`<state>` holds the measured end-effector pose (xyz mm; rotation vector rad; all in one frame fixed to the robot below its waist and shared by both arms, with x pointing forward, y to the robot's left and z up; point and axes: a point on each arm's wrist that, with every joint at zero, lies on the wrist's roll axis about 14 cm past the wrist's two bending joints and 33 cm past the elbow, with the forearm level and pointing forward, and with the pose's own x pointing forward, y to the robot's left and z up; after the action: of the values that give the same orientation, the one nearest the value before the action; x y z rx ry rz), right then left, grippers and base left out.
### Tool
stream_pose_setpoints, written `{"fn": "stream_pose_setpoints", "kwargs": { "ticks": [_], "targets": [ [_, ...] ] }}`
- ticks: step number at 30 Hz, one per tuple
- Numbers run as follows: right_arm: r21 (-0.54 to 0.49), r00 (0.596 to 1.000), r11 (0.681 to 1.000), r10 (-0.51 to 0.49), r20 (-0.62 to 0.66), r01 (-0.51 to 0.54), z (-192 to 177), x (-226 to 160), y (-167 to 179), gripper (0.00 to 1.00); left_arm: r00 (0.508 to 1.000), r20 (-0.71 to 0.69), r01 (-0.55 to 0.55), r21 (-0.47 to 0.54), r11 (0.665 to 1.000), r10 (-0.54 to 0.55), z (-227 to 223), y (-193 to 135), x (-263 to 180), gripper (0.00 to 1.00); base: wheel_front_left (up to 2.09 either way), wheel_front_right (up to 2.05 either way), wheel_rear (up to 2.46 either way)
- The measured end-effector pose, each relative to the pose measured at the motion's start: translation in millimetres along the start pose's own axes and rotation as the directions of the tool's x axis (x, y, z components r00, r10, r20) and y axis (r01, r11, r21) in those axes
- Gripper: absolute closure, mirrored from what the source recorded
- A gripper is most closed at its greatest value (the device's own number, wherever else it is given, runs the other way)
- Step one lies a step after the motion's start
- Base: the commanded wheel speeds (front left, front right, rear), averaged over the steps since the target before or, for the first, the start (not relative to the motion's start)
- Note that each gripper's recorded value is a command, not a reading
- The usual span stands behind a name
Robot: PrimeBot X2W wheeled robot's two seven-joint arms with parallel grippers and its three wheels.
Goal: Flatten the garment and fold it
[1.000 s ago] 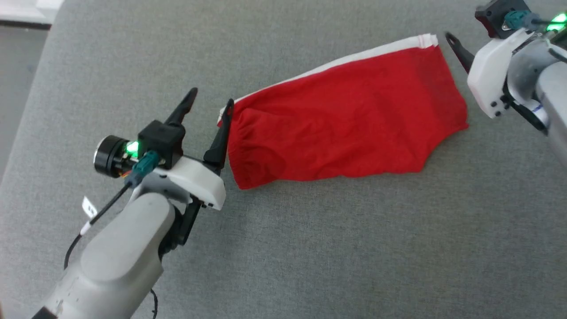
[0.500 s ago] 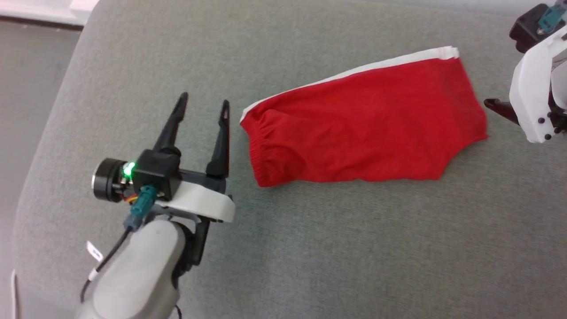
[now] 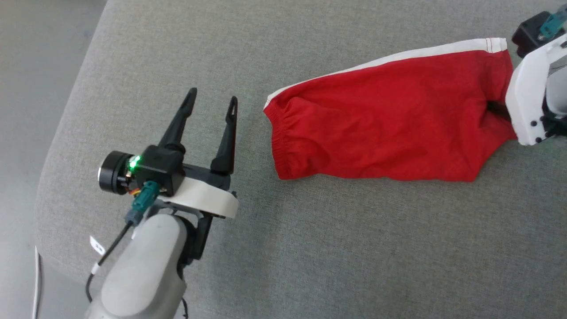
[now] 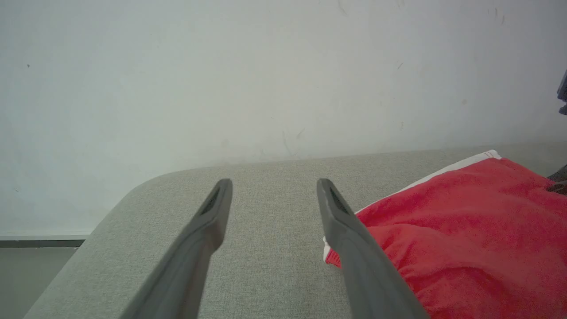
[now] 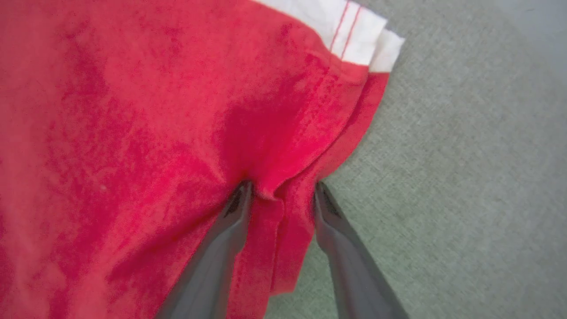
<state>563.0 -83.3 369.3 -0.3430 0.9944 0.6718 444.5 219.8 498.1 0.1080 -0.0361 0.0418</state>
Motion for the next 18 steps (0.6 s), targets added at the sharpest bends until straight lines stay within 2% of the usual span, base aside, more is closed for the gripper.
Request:
{"fn": "stream_pose_setpoints", "kwargs": {
  "ticks": [4,7,11,15,18],
  "targets": [
    [-0.026,0.999,1.0,0.002,0.051,-0.001,8.2,-5.3,7.9,1.0,0.999,0.02,0.04,0.013,0.999,-0.04,8.5,5.6,4.5,0.0,0.0,0.0,0.0],
    [-0.033,0.996,0.999,-0.01,0.089,0.012,10.9,-17.0,8.0,1.0,0.995,0.024,0.096,0.062,0.993,-0.098,19.2,9.9,12.9,0.0,0.0,0.0,0.0],
    [-0.039,0.989,0.999,-0.023,0.146,0.029,17.5,-35.6,7.9,1.0,0.975,-0.057,0.222,0.115,0.968,-0.216,30.3,-2.0,26.3,0.0,0.0,0.0,0.0],
    [-0.042,0.983,0.998,-0.04,0.179,0.048,17.3,-50.1,5.1,1.0,0.925,-0.212,0.348,0.138,0.927,-0.316,23.7,-22.2,30.2,0.0,0.0,0.0,0.0],
    [-0.044,0.982,0.997,-0.047,0.185,0.056,11.1,-56.0,4.6,1.0,0.854,-0.347,0.452,0.124,0.884,-0.388,9.0,-45.2,21.9,0.0,0.0,0.0,0.0]
  ]
}}
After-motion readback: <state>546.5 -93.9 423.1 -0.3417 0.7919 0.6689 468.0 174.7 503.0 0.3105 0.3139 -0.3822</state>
